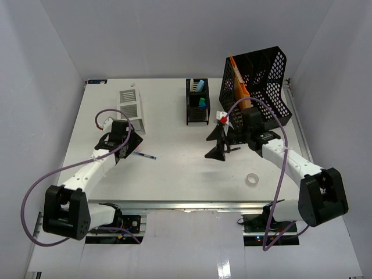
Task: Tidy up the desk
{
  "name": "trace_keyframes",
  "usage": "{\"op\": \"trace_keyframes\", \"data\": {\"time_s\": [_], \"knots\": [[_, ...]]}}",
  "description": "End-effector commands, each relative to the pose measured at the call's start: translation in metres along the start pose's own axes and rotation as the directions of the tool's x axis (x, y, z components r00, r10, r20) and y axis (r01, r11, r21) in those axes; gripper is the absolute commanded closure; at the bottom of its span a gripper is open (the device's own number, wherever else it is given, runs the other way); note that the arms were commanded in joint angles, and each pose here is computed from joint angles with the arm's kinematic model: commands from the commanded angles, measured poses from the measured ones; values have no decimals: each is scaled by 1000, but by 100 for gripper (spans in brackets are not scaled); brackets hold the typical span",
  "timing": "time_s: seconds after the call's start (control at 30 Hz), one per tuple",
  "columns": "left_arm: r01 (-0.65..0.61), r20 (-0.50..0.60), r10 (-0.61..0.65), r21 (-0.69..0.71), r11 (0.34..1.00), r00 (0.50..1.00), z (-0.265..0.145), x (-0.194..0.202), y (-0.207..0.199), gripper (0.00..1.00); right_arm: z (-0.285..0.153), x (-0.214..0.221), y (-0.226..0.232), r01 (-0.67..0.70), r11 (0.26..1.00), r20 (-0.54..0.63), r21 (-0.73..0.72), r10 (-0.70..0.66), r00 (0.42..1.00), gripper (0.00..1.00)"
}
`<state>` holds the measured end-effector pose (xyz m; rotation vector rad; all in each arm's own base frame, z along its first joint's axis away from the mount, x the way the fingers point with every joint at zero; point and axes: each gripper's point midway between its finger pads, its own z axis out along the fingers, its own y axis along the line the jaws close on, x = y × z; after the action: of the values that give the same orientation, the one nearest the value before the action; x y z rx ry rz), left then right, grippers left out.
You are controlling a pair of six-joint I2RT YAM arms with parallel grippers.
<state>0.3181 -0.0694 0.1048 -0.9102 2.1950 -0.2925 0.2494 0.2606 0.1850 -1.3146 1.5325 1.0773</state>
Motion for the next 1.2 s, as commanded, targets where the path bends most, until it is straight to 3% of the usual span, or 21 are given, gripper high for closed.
{"op": "trace_keyframes", "data": {"time_s": [0.0, 0.17, 0.7, 1.17], "knots": [[5, 18, -2, -186, 982, 1000, 19, -16, 30, 28, -23, -11, 15, 35, 998, 95, -45, -30, 995, 10], [-20, 6, 22, -217, 976, 1000, 43, -22, 25, 21, -36, -9, 5, 46, 999, 124, 2, -46, 991, 10], [-45, -97, 11, -358, 933, 995, 85, 4, 46, 24, -51, -10, 1, 60, 998, 141, 31, -64, 988, 10], [-48, -115, 6, -366, 929, 993, 57, 19, 69, 53, -55, -12, 2, 66, 997, 154, 32, -70, 986, 11]]}}
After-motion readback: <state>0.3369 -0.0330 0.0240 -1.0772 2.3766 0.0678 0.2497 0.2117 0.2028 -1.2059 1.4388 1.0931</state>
